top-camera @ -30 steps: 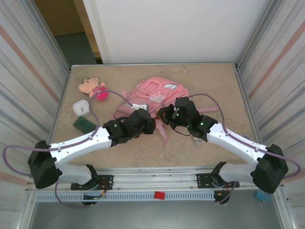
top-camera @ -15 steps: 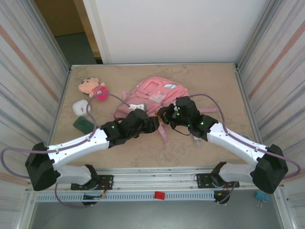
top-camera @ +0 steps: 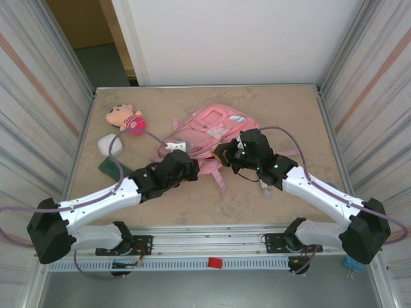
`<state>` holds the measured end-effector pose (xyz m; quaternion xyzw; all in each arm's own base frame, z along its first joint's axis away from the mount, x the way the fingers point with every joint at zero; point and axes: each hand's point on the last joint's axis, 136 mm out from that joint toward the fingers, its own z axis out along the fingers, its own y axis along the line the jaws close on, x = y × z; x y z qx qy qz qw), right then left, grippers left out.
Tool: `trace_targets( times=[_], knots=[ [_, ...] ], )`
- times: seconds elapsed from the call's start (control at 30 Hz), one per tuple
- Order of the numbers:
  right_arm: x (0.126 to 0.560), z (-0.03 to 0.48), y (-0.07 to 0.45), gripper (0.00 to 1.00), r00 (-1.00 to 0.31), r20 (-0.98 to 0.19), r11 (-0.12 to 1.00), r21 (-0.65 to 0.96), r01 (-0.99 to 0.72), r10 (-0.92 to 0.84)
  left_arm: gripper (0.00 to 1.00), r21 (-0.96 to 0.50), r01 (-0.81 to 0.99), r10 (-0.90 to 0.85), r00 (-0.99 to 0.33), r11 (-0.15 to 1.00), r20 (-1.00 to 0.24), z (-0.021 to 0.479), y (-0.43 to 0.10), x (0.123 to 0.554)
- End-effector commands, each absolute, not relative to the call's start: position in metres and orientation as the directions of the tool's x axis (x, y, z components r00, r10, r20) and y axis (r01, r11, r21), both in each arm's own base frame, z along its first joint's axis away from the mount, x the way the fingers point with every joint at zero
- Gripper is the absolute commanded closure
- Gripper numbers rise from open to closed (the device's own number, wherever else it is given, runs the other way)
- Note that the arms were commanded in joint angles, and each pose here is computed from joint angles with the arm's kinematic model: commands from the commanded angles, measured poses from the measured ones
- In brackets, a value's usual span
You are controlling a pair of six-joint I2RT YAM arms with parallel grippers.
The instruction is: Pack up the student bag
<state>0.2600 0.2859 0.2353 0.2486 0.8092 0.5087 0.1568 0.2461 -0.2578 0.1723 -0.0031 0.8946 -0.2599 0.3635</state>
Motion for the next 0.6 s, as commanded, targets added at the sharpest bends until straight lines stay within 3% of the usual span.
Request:
trace_targets(
  times=[0.0, 0.2, 0.37, 0.57],
  knots=[
    [0.257, 0.334, 0.283, 1.00, -0.827, -0.053, 0.137, 0.990, 0.029, 0.559, 1.00, -0.319, 0.136, -0.122, -0.732, 0.938, -0.670, 0.134, -0.213, 0.246],
    [0.259, 0.323, 0.286, 1.00, -0.829, -0.057, 0.167, 0.985, 0.044, 0.556, 1.00, -0.337, 0.233, -0.086, -0.696, 0.912, -0.713, 0.162, -0.227, 0.249],
    [0.266, 0.332, 0.265, 1.00, -0.806, -0.081, 0.172, 0.985, 0.027, 0.587, 1.00, -0.230, 0.099, -0.074, -0.765, 0.968, -0.640, 0.130, -0.187, 0.240],
    [0.274, 0.339, 0.238, 1.00, -0.781, -0.105, 0.189, 0.982, 0.017, 0.616, 1.00, -0.274, 0.109, -0.083, -0.791, 0.955, -0.606, 0.105, -0.174, 0.218]
  ],
)
